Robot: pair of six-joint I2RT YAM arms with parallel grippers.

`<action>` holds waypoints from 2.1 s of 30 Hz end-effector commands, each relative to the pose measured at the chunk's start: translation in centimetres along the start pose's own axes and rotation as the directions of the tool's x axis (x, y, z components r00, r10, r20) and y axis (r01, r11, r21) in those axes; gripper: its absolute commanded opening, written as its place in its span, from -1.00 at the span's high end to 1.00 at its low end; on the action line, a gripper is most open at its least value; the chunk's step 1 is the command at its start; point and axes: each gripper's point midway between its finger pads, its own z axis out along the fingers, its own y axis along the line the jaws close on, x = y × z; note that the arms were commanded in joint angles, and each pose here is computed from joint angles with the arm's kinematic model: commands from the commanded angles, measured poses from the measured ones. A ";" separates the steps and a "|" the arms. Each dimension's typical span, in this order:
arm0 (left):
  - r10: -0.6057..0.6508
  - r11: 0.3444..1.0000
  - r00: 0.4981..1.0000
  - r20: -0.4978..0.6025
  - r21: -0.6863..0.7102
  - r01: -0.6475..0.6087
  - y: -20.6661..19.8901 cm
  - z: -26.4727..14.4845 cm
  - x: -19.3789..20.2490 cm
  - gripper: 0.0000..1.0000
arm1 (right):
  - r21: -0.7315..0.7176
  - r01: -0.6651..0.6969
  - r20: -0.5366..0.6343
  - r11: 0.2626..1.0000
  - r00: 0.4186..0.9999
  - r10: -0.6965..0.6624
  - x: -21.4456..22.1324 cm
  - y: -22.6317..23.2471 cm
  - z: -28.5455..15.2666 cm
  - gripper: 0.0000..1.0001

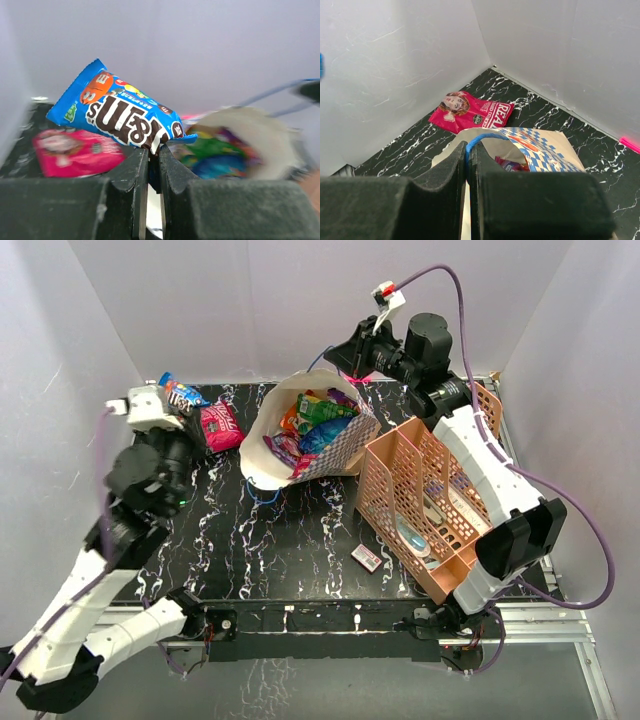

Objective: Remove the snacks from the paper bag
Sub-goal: Take out the snack from the paper bag, then place the snack at the center of the board.

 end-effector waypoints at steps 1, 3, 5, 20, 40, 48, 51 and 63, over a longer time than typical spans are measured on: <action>0.292 0.848 0.956 -0.029 -0.455 -0.273 7.4 2.3 3.5 1.00 | -0.045 0.088 0.149 0.995 0.986 -0.080 -5.3 3.3 -2.3 0.85; 0.332 0.816 0.941 -0.060 -0.483 -0.319 7.9 2.9 4.8 1.00 | -0.043 0.088 0.144 0.995 0.986 -0.081 -5.2 3.3 -2.4 0.85; 0.293 0.816 0.955 -0.046 -0.509 -0.275 9.2 3.5 6.5 1.00 | -0.038 0.089 0.146 0.995 0.986 -0.082 -5.2 3.3 -2.6 0.85; 0.001 0.842 0.925 -0.380 -0.499 -0.206 17.9 6.7 27.6 1.00 | -0.056 0.102 0.146 0.993 0.985 -0.093 -5.0 3.6 -2.8 0.85; -0.296 0.741 0.870 -0.394 -0.670 -0.052 25.1 7.5 34.0 0.02 | -0.067 0.124 0.142 0.990 0.983 -0.114 -4.8 3.8 -3.0 0.85; -0.453 0.772 0.817 -0.356 -0.616 0.159 20.0 5.2 30.3 -0.83 | -0.077 0.102 0.116 0.992 0.989 -0.092 -3.5 3.5 -2.5 0.85; -0.430 0.837 0.787 -0.441 -0.522 0.165 17.5 6.0 27.5 -0.70 | -0.081 0.100 0.113 0.992 0.989 -0.090 -3.5 3.5 -2.3 0.85; -0.207 0.813 0.839 -0.503 0.388 0.434 -1.8 9.1 8.9 -0.72 | -0.243 0.107 0.086 0.964 0.992 -0.089 -1.6 6.2 -3.4 0.85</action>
